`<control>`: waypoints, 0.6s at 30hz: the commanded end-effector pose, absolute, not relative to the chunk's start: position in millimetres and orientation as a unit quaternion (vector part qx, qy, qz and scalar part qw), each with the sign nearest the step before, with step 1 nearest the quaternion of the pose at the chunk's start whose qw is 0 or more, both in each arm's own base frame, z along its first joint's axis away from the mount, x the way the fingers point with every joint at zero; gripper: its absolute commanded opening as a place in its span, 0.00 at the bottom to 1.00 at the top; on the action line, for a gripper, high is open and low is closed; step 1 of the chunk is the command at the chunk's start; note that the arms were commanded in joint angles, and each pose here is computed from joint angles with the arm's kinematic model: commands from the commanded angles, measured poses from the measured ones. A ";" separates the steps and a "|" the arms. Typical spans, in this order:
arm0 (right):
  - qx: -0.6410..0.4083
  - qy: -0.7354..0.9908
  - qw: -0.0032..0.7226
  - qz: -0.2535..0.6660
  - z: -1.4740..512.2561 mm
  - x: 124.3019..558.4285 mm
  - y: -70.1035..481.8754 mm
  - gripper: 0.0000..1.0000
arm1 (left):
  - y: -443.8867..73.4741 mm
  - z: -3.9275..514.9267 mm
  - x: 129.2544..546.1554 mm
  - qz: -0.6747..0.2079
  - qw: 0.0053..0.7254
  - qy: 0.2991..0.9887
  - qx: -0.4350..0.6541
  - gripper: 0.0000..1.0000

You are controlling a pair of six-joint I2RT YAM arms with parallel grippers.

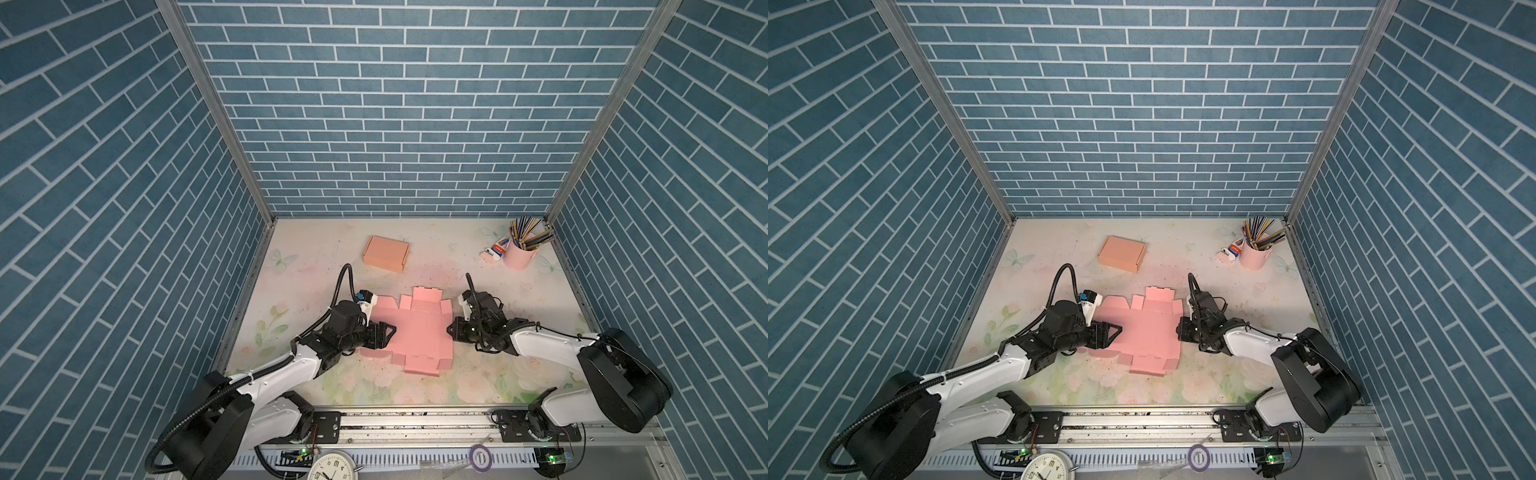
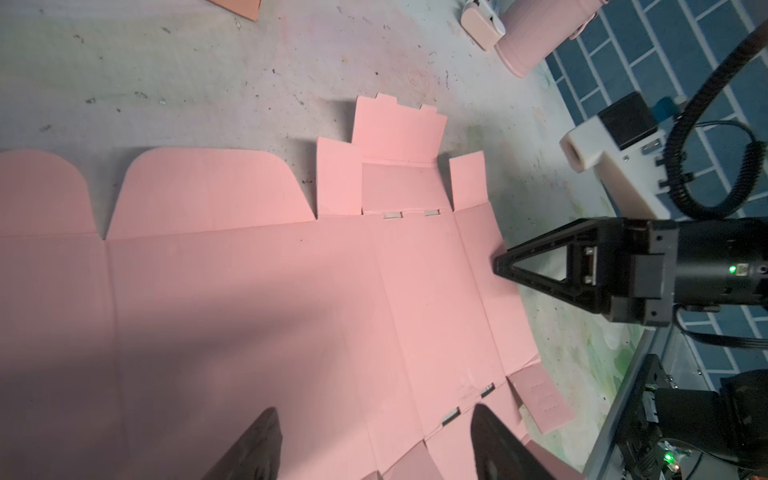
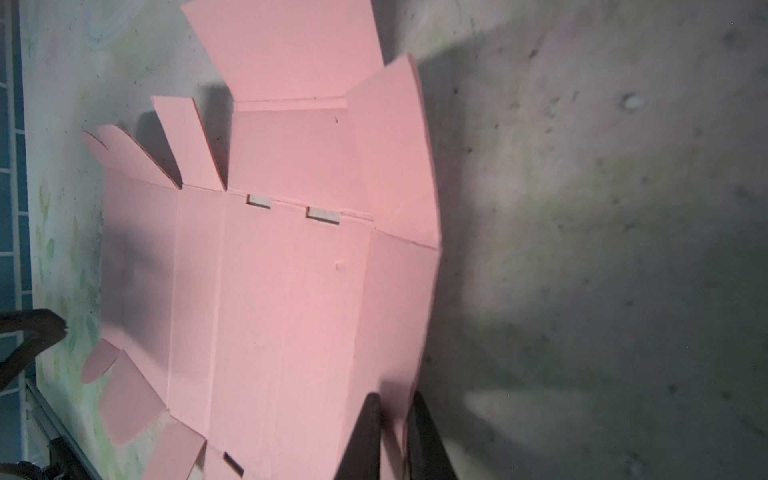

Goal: Fold the paper box

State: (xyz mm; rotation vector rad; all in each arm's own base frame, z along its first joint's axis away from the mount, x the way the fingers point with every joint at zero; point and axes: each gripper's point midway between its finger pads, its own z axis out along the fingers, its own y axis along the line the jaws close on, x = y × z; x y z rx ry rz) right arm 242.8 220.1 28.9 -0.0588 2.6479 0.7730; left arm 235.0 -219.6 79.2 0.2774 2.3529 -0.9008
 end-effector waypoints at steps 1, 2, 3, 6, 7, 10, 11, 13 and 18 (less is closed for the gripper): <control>-0.042 0.944 0.185 0.270 29.8 246.4 219.4 0.15 | -218.0 67.6 232.3 -0.329 0.292 0.891 0.108 0.73; -0.042 0.943 0.184 0.274 29.9 246.8 220.2 0.16 | -218.1 66.5 231.8 -0.330 0.292 0.891 0.107 0.73; -0.042 0.941 0.184 0.281 30.7 246.9 222.0 0.17 | -216.9 63.8 231.9 -0.328 0.292 0.892 0.105 0.73; -0.038 0.935 0.183 0.301 33.8 245.5 225.8 0.18 | -214.0 52.9 230.2 -0.319 0.283 0.899 0.101 0.72; -0.036 0.933 0.184 0.306 35.3 244.7 226.5 0.18 | -213.8 50.6 229.8 -0.319 0.281 0.900 0.100 0.72; -0.025 0.927 0.188 0.324 39.4 242.0 227.7 0.19 | -214.6 44.1 229.7 -0.317 0.274 0.903 0.100 0.71; -0.022 0.925 0.188 0.329 39.7 240.2 228.0 0.21 | -214.2 41.6 229.8 -0.315 0.271 0.904 0.099 0.70; -0.019 0.921 0.188 0.341 41.5 237.9 229.5 0.22 | -215.0 38.5 230.1 -0.313 0.268 0.906 0.100 0.70; -0.014 0.916 0.183 0.356 40.9 232.6 230.7 0.21 | -216.4 34.1 229.2 -0.309 0.262 0.908 0.104 0.68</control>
